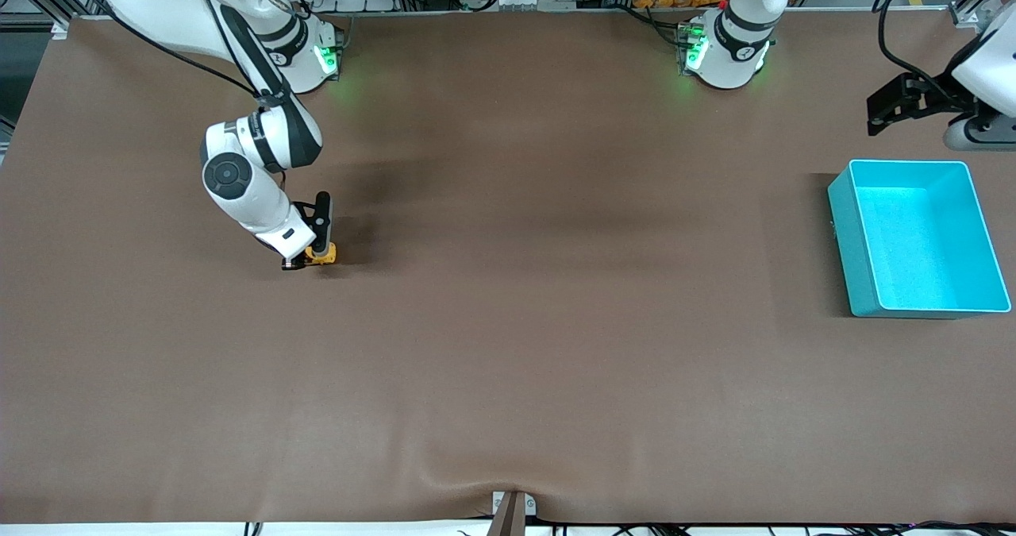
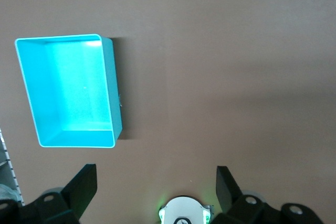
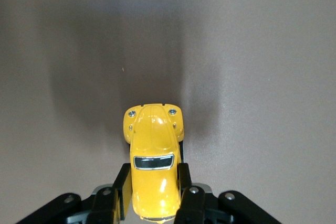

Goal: Wind and store yellow beetle car
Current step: 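Pull the held car backward along the table with the right gripper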

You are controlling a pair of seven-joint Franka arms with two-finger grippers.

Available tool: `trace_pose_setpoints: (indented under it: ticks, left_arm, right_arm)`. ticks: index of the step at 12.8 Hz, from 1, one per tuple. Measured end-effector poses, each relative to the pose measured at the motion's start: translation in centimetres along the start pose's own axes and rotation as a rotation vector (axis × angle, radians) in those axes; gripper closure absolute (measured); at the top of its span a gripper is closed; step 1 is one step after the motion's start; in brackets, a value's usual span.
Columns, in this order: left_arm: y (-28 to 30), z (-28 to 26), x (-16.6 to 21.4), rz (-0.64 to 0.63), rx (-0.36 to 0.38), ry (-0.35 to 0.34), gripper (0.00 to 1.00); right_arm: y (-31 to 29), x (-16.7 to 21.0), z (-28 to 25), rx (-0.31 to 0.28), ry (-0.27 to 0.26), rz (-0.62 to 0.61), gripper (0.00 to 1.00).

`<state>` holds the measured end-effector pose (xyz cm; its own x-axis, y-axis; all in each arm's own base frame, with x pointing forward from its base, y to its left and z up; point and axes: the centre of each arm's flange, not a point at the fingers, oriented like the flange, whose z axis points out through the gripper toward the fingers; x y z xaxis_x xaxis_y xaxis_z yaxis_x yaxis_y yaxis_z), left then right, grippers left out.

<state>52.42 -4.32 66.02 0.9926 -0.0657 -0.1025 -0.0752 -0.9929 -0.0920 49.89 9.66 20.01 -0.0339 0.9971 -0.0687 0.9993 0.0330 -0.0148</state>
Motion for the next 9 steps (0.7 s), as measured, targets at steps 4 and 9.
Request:
trace_pose_setpoints:
  ticks: [4,9]
  left_arm:
    - [-0.2,0.1,0.1,-0.004,0.002,0.0,0.0]
    - [0.0,0.1,0.2,-0.001,0.002,0.006,0.0]
  right_arm:
    - [0.4,-3.5,0.2,-0.001,0.002,-0.017,0.61]
    - [0.7,-8.0,0.6,-0.01,0.005,0.021,0.61]
